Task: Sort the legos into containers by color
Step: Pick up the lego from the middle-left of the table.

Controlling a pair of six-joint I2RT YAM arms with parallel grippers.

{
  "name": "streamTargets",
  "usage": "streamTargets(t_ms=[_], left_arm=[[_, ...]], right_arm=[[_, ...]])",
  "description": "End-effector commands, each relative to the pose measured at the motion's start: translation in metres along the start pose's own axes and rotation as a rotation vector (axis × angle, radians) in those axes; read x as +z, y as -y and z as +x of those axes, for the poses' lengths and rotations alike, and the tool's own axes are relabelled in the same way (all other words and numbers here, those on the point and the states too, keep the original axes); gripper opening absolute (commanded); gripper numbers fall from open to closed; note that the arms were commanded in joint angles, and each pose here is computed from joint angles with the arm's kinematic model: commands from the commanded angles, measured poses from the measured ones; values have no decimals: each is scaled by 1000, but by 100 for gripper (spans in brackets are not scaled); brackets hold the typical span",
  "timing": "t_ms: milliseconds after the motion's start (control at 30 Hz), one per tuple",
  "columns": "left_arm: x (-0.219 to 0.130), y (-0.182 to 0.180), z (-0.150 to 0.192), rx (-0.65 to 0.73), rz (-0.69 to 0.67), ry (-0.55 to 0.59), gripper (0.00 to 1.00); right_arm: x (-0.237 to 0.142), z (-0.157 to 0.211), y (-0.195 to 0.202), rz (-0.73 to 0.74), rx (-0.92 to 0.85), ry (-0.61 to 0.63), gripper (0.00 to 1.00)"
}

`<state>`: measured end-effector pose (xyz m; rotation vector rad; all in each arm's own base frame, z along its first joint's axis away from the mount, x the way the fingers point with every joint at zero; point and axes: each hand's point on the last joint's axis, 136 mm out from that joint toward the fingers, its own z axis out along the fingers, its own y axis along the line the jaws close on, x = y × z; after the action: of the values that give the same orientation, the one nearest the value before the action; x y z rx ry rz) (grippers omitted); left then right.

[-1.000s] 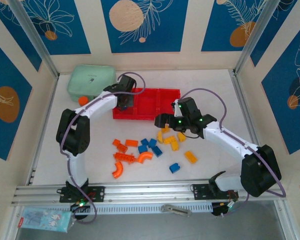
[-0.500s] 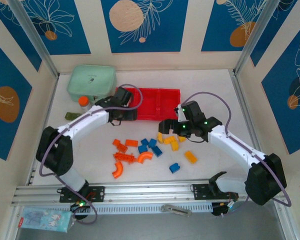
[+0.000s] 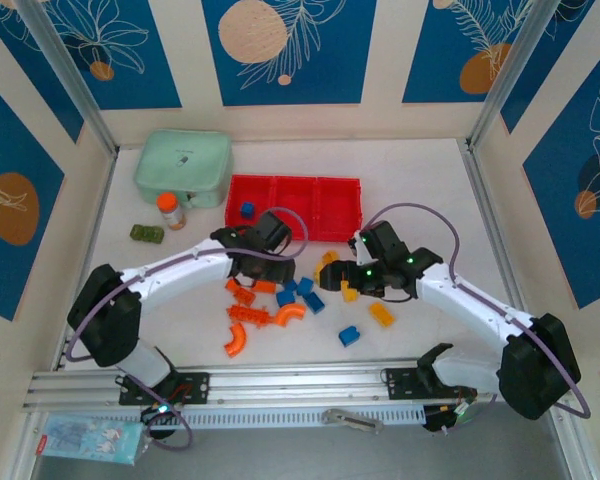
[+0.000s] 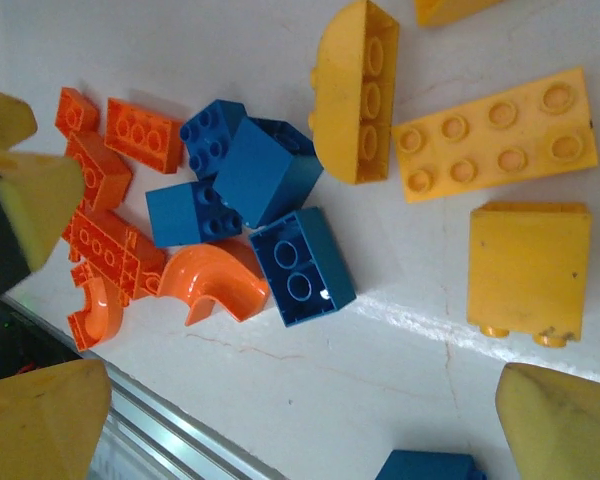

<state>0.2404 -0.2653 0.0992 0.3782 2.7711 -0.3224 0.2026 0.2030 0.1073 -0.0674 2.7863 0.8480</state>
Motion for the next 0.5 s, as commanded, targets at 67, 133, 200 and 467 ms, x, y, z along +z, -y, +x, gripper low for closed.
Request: streamTargets(t_ms=[67,133,200,467], left_arm=[[4,5,26,-59,-38,-48,67],[9,9,30,-88,-36,-48,68],[16,15,34,-112,-19,-57,69],[42,17,47,-170,-62,-95,74]], right_arm=[[-1,13,3,-13,25,-16,99],[0,14,4,-21,21,-14,99],[2,15,6,-24,19,-10,99],[2,13,11,-37,31,1,99]])
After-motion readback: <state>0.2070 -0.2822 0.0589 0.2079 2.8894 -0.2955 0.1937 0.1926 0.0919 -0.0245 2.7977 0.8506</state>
